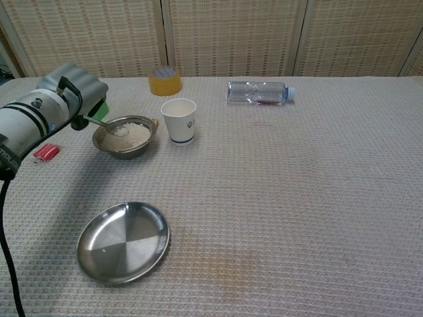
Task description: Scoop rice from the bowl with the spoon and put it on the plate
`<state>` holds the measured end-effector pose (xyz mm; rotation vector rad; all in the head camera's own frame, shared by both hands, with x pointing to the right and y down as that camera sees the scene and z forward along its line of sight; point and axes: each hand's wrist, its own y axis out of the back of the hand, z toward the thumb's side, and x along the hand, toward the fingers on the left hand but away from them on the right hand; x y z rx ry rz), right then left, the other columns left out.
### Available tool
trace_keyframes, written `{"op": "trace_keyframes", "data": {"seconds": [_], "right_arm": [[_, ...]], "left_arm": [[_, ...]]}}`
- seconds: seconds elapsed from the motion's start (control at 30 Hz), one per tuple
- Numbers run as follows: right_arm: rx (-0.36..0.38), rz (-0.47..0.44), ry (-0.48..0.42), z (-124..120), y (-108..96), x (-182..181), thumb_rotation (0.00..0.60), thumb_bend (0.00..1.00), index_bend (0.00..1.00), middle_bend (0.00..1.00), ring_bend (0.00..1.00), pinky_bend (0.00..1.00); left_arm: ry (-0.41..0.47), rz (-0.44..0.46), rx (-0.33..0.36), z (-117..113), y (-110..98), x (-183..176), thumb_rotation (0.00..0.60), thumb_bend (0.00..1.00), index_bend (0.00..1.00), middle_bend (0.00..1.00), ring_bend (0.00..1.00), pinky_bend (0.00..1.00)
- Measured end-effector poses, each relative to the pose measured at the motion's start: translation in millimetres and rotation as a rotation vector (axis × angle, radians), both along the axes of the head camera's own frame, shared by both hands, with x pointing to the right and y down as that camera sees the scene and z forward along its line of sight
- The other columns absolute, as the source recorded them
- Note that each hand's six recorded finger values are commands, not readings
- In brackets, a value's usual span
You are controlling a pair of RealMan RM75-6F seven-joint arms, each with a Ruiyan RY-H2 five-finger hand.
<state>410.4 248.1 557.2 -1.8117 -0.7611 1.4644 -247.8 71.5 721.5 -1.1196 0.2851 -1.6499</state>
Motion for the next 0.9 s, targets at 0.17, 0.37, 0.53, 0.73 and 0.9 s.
{"op": "trace_keyframes", "data": {"seconds": [0.17, 0.37, 0.53, 0.73, 0.9], "right_arm": [[-0.002, 0.001, 0.002, 0.7, -0.2, 0.3, 0.6, 0.19, 0.0, 0.0, 0.0, 0.0], [-0.002, 0.004, 0.008, 1.6, -0.9, 1.1, 0.6, 0.19, 0.0, 0.0, 0.0, 0.0], [-0.006, 0.009, 0.013, 3.7, -1.7, 1.7, 0.6, 0.19, 0.0, 0.0, 0.0, 0.0], [-0.012, 0.021, 0.019, 6.2, -4.1, 3.9, 0.6, 0.19, 0.0, 0.0, 0.0, 0.0], [-0.013, 0.031, 0.017, 6.3, -6.6, 6.2, 0.6, 0.18, 0.0, 0.0, 0.0, 0.0]], "left_arm": [[0.003, -0.021, 0.0, -5.8, -9.6, -2.0, 0.6, 0.39, 0.7, 1.0, 1.0, 1.0], [0.039, -0.06, -0.013, -14.0, -20.4, -0.3, 0.6, 0.39, 0.7, 1.0, 1.0, 1.0], [0.061, -0.08, -0.032, -18.7, -27.7, 5.0, 0.6, 0.39, 0.7, 1.0, 1.0, 1.0], [0.077, -0.069, -0.037, -26.2, -39.3, 23.6, 0.6, 0.39, 0.7, 1.0, 1.0, 1.0], [0.08, -0.031, -0.036, -30.0, -42.3, 47.4, 0.6, 0.39, 0.7, 1.0, 1.0, 1.0]]}}
